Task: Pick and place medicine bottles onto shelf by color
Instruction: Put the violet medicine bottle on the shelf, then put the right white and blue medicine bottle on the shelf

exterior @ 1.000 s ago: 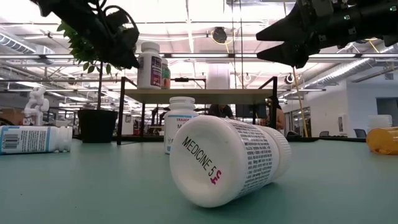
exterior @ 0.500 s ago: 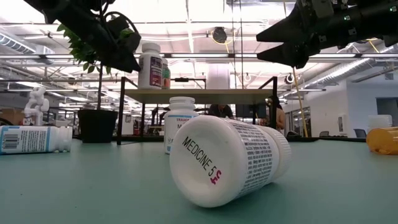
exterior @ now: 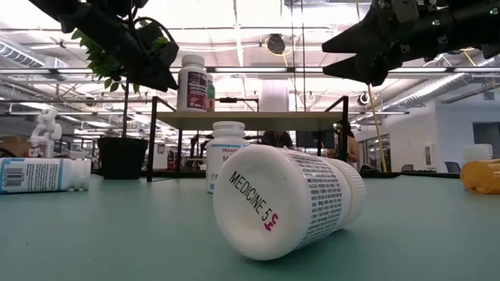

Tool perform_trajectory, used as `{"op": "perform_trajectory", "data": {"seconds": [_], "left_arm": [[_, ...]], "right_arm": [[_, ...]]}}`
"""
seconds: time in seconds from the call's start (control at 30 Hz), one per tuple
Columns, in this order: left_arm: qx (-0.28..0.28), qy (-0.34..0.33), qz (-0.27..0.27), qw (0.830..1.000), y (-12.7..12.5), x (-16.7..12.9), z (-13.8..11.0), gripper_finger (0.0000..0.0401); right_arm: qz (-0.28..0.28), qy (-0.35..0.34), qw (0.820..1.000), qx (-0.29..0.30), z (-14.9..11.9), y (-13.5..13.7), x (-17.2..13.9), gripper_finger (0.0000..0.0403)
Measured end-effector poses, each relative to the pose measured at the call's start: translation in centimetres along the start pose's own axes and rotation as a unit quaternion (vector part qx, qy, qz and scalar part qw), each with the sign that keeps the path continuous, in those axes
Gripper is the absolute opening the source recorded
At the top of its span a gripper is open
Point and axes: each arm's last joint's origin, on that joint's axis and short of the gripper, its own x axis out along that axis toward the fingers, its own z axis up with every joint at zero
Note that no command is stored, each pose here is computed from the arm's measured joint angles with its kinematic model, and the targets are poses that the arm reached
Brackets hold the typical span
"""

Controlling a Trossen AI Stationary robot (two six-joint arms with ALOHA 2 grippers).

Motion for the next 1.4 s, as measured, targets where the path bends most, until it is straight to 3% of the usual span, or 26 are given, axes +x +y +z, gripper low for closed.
{"op": "perform_trajectory", "data": {"seconds": [0.17, 0.37, 0.43, 0.57, 0.67, 0.8, 0.93, 1.07, 1.2, 1.4], "left_arm": [[0.01, 0.006, -0.002, 1.0, 0.0, -0.1, -0.1, 0.0163], [0.027, -0.007, -0.063, 0.998, 0.4, -2.9, 0.9, 0.0164], [0.019, -0.012, -0.093, 0.995, 0.6, -4.2, 1.5, 0.0164], [0.003, -0.002, -0.171, 0.985, 0.2, -6.4, 1.4, 0.0164], [0.006, 0.018, -0.225, 0.974, -1.1, -7.6, 0.7, 0.0164], [0.029, 0.036, -0.264, 0.963, -3.7, -8.4, -0.6, 0.0163], [0.052, 0.03, -0.296, 0.953, -6.6, -8.6, -1.6, 0.0163], [0.101, 0.026, -0.311, 0.945, -9.0, -8.3, -3.0, 0.0164], [0.135, 0.04, -0.29, 0.947, -10.2, -7.1, -4.3, 0.0164], [0.12, 0.057, -0.255, 0.958, -10.4, -5.7, -4.9, 0.0164]], "right_arm": [[0.0, 0.0, 1.0, -0.002, 0.0, 0.0, 0.0, 0.0346], [0.004, 0.001, 1.0, -0.01, 0.0, 0.0, 0.0, 0.0346], [0.033, 0.007, 0.999, -0.016, -0.1, 0.2, 0.0, 0.0346], [0.17, 0.024, 0.985, -0.028, -0.2, 1.0, -0.2, 0.0345], [0.205, 0.029, 0.978, -0.027, -0.2, 1.2, -0.3, 0.0345], [0.201, 0.049, 0.978, -0.025, -0.6, 1.1, -0.3, 0.0345], [0.19, 0.116, 0.975, -0.017, -1.1, 1.1, -0.1, 0.0345], [0.179, 0.171, 0.968, -0.033, -0.5, 1.4, 0.3, 0.0345], [0.189, 0.155, 0.967, -0.075, 0.6, 2.2, 1.4, 0.0345], [0.215, 0.203, 0.95, -0.099, 0.0, 2.8, 5.9, 0.0345]]}}
